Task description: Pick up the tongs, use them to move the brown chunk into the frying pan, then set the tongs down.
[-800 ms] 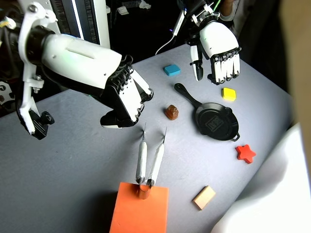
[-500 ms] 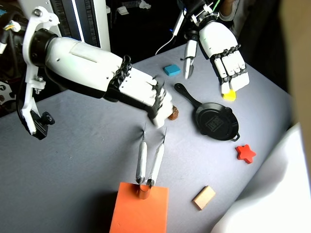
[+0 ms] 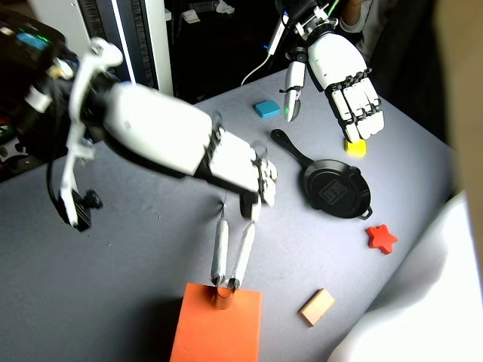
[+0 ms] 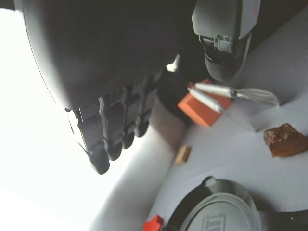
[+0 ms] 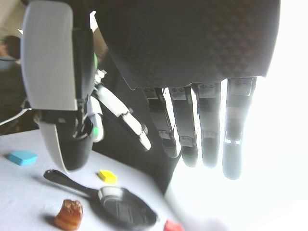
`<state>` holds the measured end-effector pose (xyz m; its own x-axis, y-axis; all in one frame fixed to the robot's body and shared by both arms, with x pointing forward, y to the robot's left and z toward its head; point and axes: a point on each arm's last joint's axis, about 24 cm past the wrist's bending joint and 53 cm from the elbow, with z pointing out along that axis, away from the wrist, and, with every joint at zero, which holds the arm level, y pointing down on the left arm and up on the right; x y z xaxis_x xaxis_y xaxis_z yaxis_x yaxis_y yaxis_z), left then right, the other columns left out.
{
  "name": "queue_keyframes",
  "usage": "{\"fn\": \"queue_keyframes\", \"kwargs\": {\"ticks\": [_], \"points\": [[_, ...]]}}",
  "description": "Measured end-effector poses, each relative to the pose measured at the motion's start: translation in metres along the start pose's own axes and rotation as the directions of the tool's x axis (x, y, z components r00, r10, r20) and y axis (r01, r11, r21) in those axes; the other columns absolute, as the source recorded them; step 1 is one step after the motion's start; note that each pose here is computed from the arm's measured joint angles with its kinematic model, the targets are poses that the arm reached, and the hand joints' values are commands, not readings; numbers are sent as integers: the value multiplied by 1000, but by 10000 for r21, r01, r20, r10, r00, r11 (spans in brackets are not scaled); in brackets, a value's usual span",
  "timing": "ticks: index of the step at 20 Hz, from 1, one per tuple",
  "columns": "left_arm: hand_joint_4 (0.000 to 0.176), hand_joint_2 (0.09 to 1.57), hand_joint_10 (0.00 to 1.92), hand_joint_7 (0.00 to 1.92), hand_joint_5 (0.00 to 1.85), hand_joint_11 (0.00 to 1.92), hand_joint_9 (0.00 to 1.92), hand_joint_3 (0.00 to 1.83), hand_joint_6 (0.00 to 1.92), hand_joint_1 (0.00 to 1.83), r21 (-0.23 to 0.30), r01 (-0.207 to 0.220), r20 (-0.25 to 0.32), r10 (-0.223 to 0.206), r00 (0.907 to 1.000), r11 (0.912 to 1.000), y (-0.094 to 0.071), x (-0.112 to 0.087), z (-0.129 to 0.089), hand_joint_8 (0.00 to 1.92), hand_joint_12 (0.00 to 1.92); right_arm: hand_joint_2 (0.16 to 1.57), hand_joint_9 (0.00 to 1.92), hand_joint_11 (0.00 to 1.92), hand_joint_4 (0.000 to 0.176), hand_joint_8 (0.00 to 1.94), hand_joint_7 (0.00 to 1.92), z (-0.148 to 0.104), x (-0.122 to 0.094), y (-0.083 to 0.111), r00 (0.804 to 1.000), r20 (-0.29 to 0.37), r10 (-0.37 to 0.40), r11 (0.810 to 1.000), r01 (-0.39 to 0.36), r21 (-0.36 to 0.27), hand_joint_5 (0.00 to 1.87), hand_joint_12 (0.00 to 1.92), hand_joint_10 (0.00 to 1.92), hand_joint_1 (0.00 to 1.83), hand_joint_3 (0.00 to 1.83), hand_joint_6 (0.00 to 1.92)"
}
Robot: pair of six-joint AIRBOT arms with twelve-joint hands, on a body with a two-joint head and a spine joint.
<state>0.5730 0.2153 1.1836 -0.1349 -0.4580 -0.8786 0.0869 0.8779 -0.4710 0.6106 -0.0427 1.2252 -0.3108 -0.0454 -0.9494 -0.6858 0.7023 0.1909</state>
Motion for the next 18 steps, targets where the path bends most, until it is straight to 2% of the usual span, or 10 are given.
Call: {"fn": "queue_keyframes", "kwargs": {"ticks": [1, 2, 4, 6, 9, 10, 12, 18], "points": [[0, 1181, 1, 51, 14, 0, 54, 1, 2, 0, -138, 54, 64, -53, 10000, 9999, 4, -1, -3, 1, 344, 998, 5, 0, 0, 2, 30, 5, -2, 4, 9994, -161, -303, 9995, 302, -49, 25, 53, 98, 1057, 0, 16], [0, 1183, 3, 53, 24, 0, 57, 1, 6, 0, -173, 88, 81, -87, 9999, 9998, 6, -1, -5, 2, 344, 975, 0, 0, 0, 0, 5, 9, -6, 6, 9990, -148, -418, 9991, 417, -74, 15, 10, 19, 1083, 0, 11], [0, 1193, 0, 41, 16, 0, 43, 3, 0, 0, -201, -5, 90, 7, 10000, 9998, 7, -2, -8, 1, 300, 995, 0, 0, 0, 0, 2, 20, -15, 6, 9979, -140, -628, 9980, 627, -63, 12, 0, 0, 1056, 0, 8], [0, 1198, 3, 50, 26, 0, 54, 2, 2, 0, -316, 46, 163, -41, 9999, 9995, 11, -5, -9, 2, 336, 987, 0, 0, 0, 0, 0, 30, -9, 1, 9942, -721, -799, 9964, 817, 221, 15, 0, 0, 1110, 0, 9], [0, 1195, 0, 45, 14, 0, 49, 0, 0, 0, -246, 2, 245, 4, 9997, 9997, 9, -7, -9, 0, 309, 950, 0, 0, 0, 0, 0, 34, 5, -15, 9834, -1606, -844, 9907, 1001, 920, 0, 0, 0, 1066, 0, 0], [0, 1195, 6, 64, 22, 0, 71, 0, 2, 0, -247, 14, 237, -8, 9997, 9997, 9, -7, -9, 4, 367, 942, 0, 0, 0, 0, 0, 35, 9, -26, 9786, -1924, -726, 9868, 985, 1287, 0, 0, 0, 1068, 0, 0], [0, 1199, 1, 54, 21, 0, 64, 1, 1, 0, -238, 59, 212, -54, 9998, 9997, 7, -6, -11, 4, 342, 929, 0, 0, 0, 0, 0, 38, 14, -34, 9725, -2282, -474, 9834, 855, 1602, 0, 0, 0, 1041, 0, 0], [0, 1196, 3, 61, 44, 0, 65, 1, 3, 0, -207, 132, 131, -129, 9998, 9997, 4, -3, -14, 1, 313, 990, 0, 0, 0, 0, 0, 54, 13, -30, 9689, -2406, -577, 9835, 965, 1528, 0, 0, 0, 1037, 0, 0]]}}
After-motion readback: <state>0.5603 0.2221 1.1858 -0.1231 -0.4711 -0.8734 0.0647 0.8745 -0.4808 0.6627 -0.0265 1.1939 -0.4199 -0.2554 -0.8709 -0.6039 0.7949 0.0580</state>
